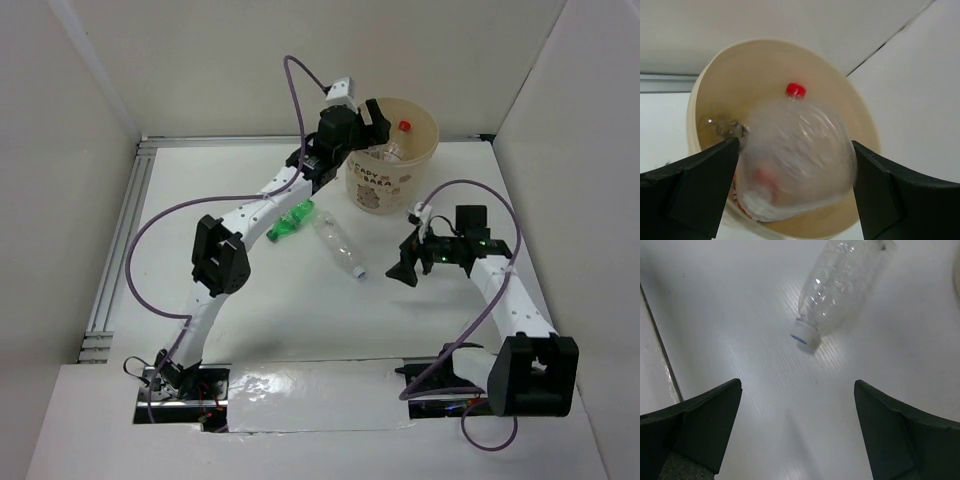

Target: Put the plastic bottles in the bin

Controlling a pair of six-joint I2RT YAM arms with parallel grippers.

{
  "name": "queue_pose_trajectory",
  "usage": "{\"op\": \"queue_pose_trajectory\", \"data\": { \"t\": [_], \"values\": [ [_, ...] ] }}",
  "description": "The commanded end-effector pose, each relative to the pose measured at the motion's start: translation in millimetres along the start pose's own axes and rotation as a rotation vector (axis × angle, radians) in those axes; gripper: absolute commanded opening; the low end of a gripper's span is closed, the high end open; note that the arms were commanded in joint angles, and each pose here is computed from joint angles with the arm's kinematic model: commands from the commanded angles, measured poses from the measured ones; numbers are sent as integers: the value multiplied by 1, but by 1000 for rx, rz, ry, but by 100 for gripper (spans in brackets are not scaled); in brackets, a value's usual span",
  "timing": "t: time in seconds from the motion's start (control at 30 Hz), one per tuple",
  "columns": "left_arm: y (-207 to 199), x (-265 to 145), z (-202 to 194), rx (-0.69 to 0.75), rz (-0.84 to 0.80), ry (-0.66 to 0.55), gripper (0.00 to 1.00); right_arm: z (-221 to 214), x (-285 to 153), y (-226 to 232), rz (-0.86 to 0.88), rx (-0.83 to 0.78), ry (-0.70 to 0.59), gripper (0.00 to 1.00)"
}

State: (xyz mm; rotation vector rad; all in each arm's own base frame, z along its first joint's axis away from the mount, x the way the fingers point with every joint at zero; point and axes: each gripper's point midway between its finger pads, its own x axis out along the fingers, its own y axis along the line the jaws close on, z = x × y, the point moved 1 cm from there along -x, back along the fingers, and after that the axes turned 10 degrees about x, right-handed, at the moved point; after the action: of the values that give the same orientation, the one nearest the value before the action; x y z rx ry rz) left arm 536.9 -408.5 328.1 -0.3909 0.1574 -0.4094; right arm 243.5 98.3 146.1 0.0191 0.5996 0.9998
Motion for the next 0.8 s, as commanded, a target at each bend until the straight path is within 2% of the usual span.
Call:
{"op": "queue_pose_trajectory", "data": {
  "t": [0.0, 0.03, 0.1, 0.13, 0.17, 0.23, 0.27, 0.33, 0.37, 0.4, 0.43, 0.47, 0.5, 0.57, 0.6, 0.63, 0.7, 0.77],
  "values": [
    [-22, -24, 60, 68, -81, -126, 100, 39, 23, -9, -40, -31, -41, 100],
    [-29, -35, 83, 71, -97, -169, 100, 50, 34, -13, -41, 13, -57, 100],
    [-34, -49, 101, 77, -107, -199, 100, 58, 59, -8, -36, 44, -49, 100],
    [-32, -83, 147, 86, -66, -280, 100, 72, 83, -15, -81, 142, -84, 100],
    [-26, -77, 131, 97, -53, -246, 100, 71, 88, -14, -102, 132, -74, 100],
    [-10, -101, 141, 132, 19, -263, 100, 81, 108, -21, -127, 220, -103, 100],
    [4, -129, 136, 162, 43, -244, 100, 83, 119, -19, -139, 233, -99, 100],
    [22, -160, 131, 201, 81, -251, 100, 81, 137, -29, -190, 245, -75, 100],
    [58, -168, 86, 248, 158, -159, 100, 89, 148, -22, -181, 235, -74, 100],
    [62, -203, 102, 236, 162, -191, 100, 90, 155, -26, -208, 231, -68, 100],
    [81, -218, 88, 230, 200, -155, 100, 90, 168, -29, -211, 239, -57, 100],
    [111, -229, 44, 256, 246, -61, 100, 88, 177, -31, -243, 230, -45, 100],
    [117, -256, 52, 234, 249, -81, 100, 82, 185, -34, -280, 234, -15, 100],
    [141, -283, 19, 228, 291, 9, 100, 69, 204, -45, -345, 234, 33, 100],
    [157, -295, -11, 240, 313, 73, 100, 66, 211, -46, -357, 231, 46, 100],
    [157, -313, -11, 219, 296, 62, 100, 59, 214, -50, -373, 238, 66, 100],
    [172, -330, -44, 213, 301, 125, 100, 43, 226, -48, -373, 205, 125, 96],
    [174, -342, -48, 197, 287, 110, 100, 33, 224, -48, -363, 180, 156, 83]
  ]
}}
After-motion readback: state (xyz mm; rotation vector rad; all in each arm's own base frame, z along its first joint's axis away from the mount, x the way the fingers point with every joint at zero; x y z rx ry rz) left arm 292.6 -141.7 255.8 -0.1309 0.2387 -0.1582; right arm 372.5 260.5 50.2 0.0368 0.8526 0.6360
